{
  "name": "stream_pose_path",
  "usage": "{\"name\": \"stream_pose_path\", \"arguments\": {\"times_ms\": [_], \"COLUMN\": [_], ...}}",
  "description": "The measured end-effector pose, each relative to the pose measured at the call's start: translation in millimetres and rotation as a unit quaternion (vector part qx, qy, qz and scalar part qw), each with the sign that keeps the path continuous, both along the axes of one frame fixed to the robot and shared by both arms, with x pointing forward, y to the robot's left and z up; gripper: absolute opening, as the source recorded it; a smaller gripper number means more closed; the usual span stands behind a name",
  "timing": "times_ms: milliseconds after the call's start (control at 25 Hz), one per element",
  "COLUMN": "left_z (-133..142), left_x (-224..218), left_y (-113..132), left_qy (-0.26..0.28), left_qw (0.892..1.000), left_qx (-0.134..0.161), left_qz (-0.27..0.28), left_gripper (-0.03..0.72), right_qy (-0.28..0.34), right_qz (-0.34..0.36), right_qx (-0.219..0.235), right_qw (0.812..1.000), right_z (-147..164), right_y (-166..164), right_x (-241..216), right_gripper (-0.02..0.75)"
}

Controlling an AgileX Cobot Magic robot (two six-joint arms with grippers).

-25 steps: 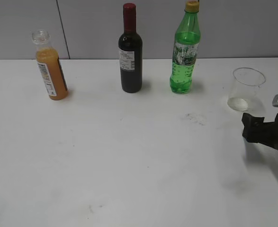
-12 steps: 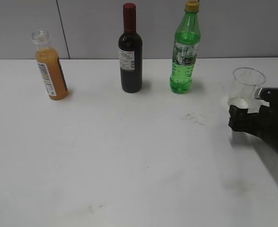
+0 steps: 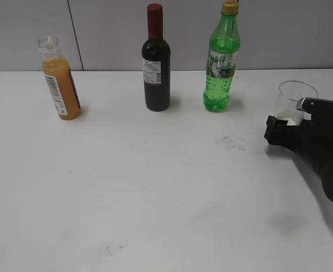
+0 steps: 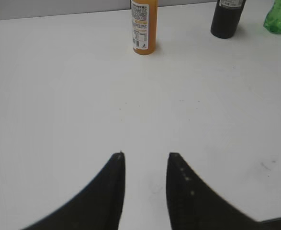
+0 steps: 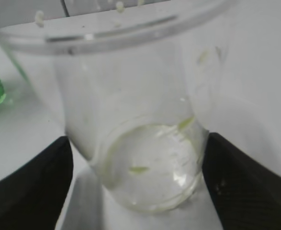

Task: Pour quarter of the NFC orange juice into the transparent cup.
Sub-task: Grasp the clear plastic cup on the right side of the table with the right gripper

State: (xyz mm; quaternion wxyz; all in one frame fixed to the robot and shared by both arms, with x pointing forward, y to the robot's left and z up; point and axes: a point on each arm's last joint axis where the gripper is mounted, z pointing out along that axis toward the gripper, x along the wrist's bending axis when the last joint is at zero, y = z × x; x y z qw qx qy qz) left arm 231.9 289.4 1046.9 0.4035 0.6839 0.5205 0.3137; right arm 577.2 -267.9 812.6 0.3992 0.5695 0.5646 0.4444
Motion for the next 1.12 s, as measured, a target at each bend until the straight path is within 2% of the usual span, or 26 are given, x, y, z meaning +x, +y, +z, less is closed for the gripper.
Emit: {"name": "stream_pose_path", "arguments": {"times_ms": [520,880,1120], "left_z": [0,0,0], "left_x": [0,0,0], "left_y": [0,0,0], "left_qy": [0.000,0.000,0.000], "left_qw": [1.000,1.000,1.000], "left_qx": [0.000,0.000,0.000], "left_qz": [0.000,0.000,0.000], "left_gripper": [0.236,0.236,0.236], "right_qy": [-0.028,-0.029,-0.029], "right_qz": [-0.008,-0.009,0.001], "right_qx": [0.007,0.007,0.007], "right_qw": [1.000,1.000,1.000], "right_z": [-5,-5,-5], "right_y": [1,1,3], "right_x": [23,23,23], "right_gripper": [0.622,0.538,0.538]}}
